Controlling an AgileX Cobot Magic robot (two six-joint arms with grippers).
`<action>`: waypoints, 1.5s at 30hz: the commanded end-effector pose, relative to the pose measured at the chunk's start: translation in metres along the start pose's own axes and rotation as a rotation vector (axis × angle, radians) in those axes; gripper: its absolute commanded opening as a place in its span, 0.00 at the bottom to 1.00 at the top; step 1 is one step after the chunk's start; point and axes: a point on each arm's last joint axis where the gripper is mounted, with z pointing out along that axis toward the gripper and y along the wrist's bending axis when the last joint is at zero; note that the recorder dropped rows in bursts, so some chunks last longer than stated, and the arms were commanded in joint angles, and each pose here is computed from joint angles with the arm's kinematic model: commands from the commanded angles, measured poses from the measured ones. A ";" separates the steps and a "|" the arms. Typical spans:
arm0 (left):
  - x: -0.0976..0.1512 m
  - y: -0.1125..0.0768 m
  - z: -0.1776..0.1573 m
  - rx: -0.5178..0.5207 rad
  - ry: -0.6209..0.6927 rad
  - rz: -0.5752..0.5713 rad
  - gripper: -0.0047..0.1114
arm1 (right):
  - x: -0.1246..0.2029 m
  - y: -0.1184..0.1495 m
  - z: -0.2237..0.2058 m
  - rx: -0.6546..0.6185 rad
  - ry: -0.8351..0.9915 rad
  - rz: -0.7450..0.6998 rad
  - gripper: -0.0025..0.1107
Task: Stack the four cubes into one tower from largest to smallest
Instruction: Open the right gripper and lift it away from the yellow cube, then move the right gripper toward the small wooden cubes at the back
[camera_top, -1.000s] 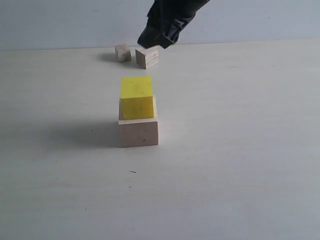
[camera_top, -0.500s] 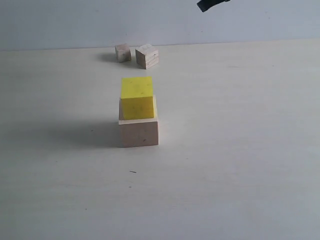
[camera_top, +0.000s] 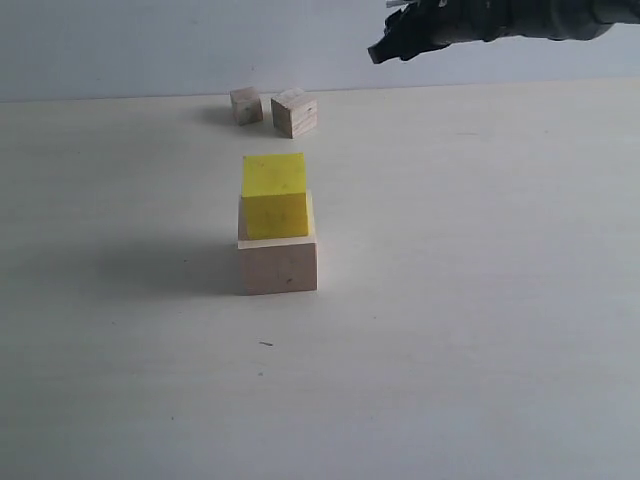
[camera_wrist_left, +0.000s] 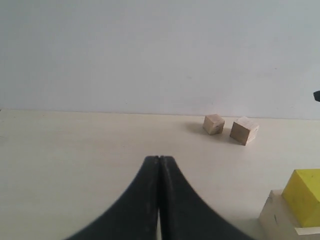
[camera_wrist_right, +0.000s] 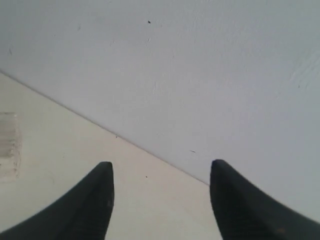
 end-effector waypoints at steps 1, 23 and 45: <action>0.000 -0.001 0.000 0.007 -0.020 0.027 0.04 | -0.007 -0.003 0.015 0.012 -0.058 0.096 0.60; 0.001 -0.001 0.006 0.005 0.001 0.038 0.04 | -0.023 0.029 0.055 -0.316 0.026 0.260 0.62; 0.000 -0.001 0.006 0.006 -0.001 0.038 0.04 | -0.027 0.023 0.059 -0.254 -0.038 0.301 0.62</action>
